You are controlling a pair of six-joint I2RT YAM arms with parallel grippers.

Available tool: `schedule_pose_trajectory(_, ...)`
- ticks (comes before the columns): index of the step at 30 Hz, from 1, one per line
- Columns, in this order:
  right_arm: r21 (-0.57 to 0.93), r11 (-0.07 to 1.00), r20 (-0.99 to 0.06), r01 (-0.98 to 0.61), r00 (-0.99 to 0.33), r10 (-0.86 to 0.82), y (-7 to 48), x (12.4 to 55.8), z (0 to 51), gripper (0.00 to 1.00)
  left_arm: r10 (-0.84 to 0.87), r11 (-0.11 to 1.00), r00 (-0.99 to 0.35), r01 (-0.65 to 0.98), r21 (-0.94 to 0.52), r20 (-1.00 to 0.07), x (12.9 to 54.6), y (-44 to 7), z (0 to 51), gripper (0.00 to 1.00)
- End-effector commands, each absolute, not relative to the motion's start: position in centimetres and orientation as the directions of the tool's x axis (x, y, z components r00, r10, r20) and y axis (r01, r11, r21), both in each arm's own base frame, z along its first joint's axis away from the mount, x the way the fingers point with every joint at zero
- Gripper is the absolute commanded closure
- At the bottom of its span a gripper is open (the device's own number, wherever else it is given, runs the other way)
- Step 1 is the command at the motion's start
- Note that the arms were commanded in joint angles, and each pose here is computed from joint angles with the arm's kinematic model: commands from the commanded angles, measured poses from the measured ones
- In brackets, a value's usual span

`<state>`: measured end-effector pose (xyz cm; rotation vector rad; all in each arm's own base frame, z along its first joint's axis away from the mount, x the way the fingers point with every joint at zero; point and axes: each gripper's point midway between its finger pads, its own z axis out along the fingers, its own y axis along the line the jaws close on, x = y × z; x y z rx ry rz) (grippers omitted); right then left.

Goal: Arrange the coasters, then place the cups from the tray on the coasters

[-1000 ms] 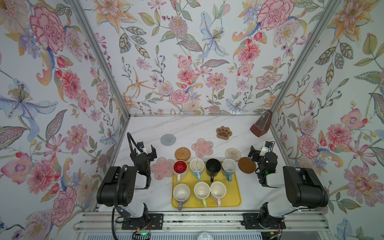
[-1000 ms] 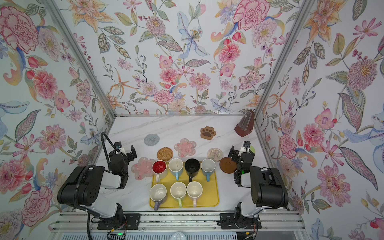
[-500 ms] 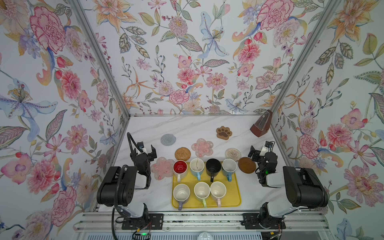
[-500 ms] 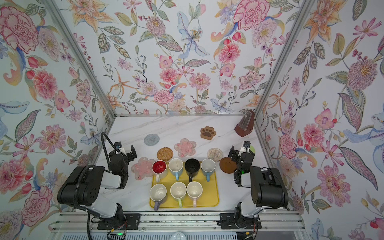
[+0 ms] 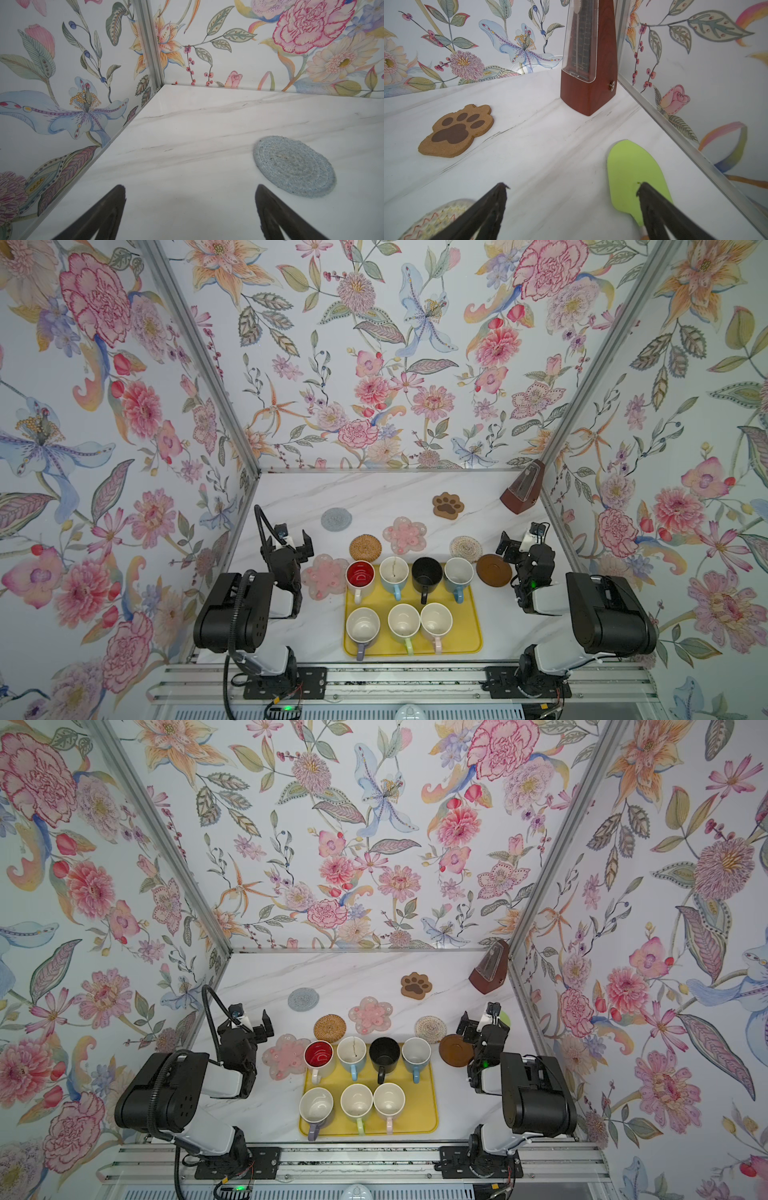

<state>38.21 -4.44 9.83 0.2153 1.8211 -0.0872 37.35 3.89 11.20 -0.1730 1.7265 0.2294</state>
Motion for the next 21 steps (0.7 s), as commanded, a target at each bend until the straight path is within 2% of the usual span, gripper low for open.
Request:
schedule_pose_trajectory(1,0.078,0.97,-0.972,0.229,-0.199,0.125,-5.1,38.1,11.2,0.01,0.035,0.976,-0.083,-0.21,0.052,-0.996,35.8,3.1,12.4,0.01)
schedule_pose_trajectory(5,0.086,0.955,-0.963,0.283,-0.223,0.153,-5.9,37.8,13.8,0.01,0.033,0.97,-0.014,-0.24,0.035,-0.999,34.5,3.5,13.5,0.01)
schedule_pose_trajectory(7,0.12,0.944,-0.956,0.306,-0.22,0.193,-6.2,37.7,16.0,0.01,0.057,0.969,0.006,-0.24,0.054,-0.998,34.1,3.1,14.9,0.01)
schedule_pose_trajectory(10,0.22,0.922,-0.944,0.317,-0.17,0.283,-6.0,37.6,19.4,0.01,0.079,0.938,-0.01,-0.336,0.078,-0.997,33.6,3.6,17.2,0.01)
schedule_pose_trajectory(11,0.256,0.916,-0.937,0.311,-0.153,0.314,-5.8,37.6,20.2,0.01,0.041,0.928,-0.01,-0.37,0.042,-0.999,33.7,4.1,18.3,0.01)
schedule_pose_trajectory(13,0.356,0.891,-0.916,0.282,-0.084,0.393,-5.4,37.5,21.6,0.01,-0.149,0.886,0.03,-0.441,-0.147,-0.988,33.5,5.4,21.0,0.01)
schedule_pose_trajectory(16,0.562,0.77,-0.807,0.301,-0.005,0.591,-6.5,36.4,20.0,0.01,-0.394,0.796,0.134,-0.444,-0.411,-0.909,32.4,5.9,23.6,0.01)
schedule_pose_trajectory(18,0.597,0.776,-0.787,0.201,-0.037,0.615,-5.6,36.9,19.7,0.01,-0.402,0.826,0.116,-0.382,-0.414,-0.908,31.9,5.0,24.0,0.01)
schedule_pose_trajectory(21,0.534,0.812,-0.781,0.235,-0.231,0.58,-3.8,38.4,18.2,0.01,-0.408,0.852,0.082,-0.324,-0.412,-0.909,31.3,4.3,24.1,0.01)
